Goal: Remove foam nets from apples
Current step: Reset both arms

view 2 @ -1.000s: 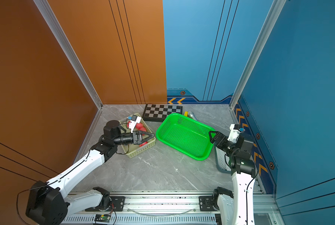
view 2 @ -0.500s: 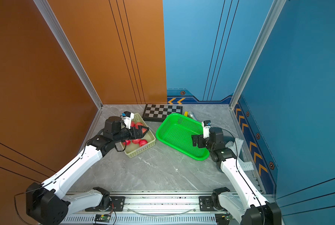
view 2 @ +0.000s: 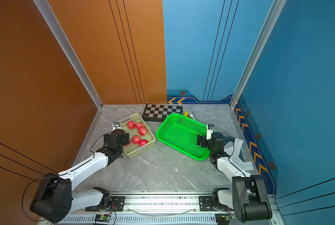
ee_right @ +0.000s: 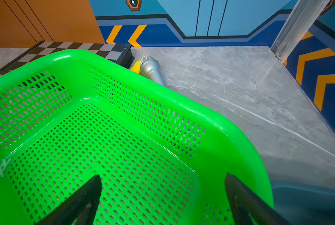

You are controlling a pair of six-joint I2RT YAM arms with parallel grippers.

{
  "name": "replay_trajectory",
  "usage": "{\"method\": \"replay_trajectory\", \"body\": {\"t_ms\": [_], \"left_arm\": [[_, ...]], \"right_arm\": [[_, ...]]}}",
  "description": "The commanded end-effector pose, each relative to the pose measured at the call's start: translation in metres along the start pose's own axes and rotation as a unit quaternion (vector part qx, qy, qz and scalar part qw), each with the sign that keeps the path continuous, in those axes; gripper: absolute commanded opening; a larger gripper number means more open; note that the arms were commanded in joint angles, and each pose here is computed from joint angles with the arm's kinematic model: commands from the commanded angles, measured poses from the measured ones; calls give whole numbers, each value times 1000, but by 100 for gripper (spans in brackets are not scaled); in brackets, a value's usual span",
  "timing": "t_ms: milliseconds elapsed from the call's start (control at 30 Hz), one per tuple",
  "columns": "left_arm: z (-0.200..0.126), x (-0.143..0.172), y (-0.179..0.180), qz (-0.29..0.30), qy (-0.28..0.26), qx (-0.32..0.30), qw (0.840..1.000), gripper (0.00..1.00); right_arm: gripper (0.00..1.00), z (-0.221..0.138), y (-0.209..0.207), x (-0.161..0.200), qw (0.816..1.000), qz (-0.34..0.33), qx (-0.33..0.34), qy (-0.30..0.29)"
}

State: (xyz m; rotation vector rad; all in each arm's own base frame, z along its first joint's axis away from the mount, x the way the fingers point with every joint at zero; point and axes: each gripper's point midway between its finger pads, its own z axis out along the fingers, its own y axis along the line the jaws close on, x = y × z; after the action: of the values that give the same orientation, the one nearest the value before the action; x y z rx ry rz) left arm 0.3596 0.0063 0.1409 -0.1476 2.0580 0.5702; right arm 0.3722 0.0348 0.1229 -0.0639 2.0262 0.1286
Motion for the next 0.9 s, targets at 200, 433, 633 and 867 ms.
{"method": "replay_trajectory", "body": {"t_ms": [200,433,633,867], "left_arm": [[46,19,32,-46,-12,-71,996,98],[71,22,31,-123,-17,-2,992,98],[63,19,12,-95,-34,30,994,98],[52,19,5,-92,-70,53,992,98]], "right_arm": [[100,6,5,-18,999,-11,-20,-24],[100,8,-2,-10,1000,-17,1,-17],[100,10,-7,-1,999,-22,17,-27],[100,13,-13,0,998,-34,31,-47]]}}
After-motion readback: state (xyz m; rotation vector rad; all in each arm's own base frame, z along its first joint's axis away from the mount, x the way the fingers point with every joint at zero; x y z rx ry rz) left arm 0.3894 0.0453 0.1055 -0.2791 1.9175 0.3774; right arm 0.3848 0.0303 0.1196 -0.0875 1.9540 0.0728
